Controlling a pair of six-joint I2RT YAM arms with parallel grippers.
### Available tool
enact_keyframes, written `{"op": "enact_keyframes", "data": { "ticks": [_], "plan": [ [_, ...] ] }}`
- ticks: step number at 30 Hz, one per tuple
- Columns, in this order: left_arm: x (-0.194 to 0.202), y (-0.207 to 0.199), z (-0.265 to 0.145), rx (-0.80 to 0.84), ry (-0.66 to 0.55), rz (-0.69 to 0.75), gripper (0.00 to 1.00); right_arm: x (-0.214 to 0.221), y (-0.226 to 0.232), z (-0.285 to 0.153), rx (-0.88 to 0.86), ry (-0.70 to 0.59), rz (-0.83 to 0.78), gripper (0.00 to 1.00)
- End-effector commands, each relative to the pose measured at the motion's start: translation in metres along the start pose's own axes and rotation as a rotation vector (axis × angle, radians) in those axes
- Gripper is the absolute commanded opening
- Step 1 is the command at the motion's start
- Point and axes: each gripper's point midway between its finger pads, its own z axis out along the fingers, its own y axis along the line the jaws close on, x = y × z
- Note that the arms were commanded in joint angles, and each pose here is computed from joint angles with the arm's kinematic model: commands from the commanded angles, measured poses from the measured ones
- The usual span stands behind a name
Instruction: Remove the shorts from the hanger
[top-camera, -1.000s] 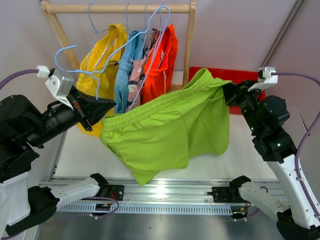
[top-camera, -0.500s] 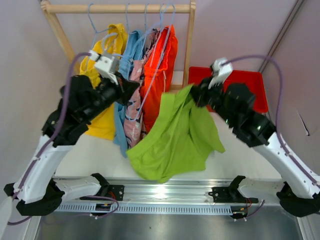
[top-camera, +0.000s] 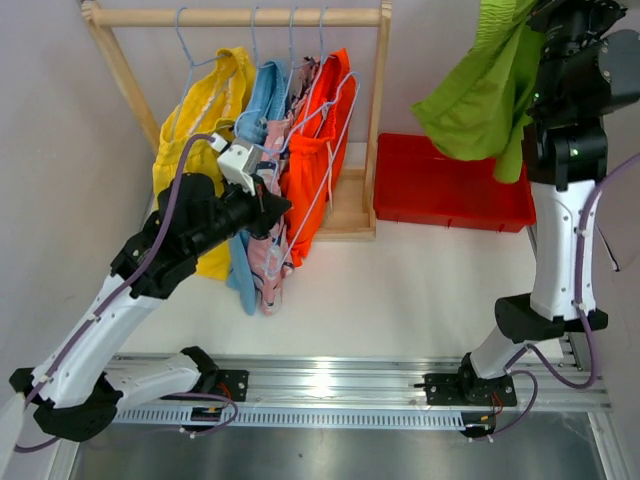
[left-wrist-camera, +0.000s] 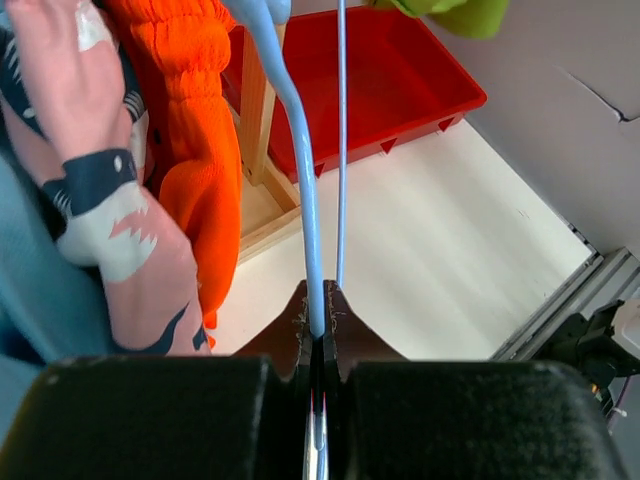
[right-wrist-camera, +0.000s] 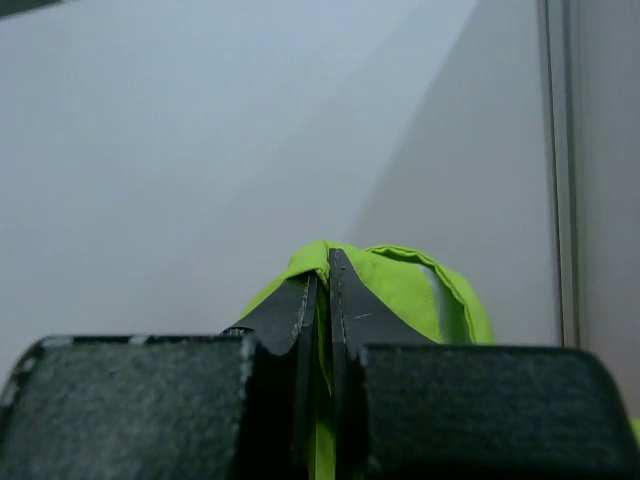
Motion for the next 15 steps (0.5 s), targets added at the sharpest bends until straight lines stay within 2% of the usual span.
{"op": "enact_keyframes", "data": {
  "ticks": [1, 4, 5, 7, 8, 11, 15],
  "plan": [
    [-0.01, -0.007, 0.023, 0.024, -0.032, -0.025, 0.0, 0.048, -0.021, 0.03, 0.022, 0.001, 0.026, 0.0],
    [-0.008, 0.002, 0.042, -0.025, -0.02, -0.022, 0.0, 0.103, -0.036, 0.035, 0.036, 0.097, 0.032, 0.0],
    [-0.012, 0.004, 0.047, -0.043, -0.029, -0.024, 0.0, 0.145, -0.043, 0.026, 0.048, 0.183, 0.019, 0.0],
    [-0.02, 0.011, 0.061, -0.092, -0.034, -0.028, 0.0, 0.168, -0.046, 0.017, 0.041, 0.187, 0.038, 0.0],
    [-0.019, 0.015, 0.066, -0.113, -0.027, -0.029, 0.0, 0.216, -0.054, 0.0, 0.051, 0.275, 0.033, 0.0],
    [-0.03, 0.028, 0.078, -0.189, -0.045, -0.049, 0.0, 0.24, -0.055, -0.021, 0.028, 0.314, 0.069, 0.0],
    [-0.05, 0.042, 0.084, -0.233, -0.095, -0.09, 0.0, 0.317, -0.058, -0.057, 0.004, 0.495, 0.095, 0.0]
  ]
}}
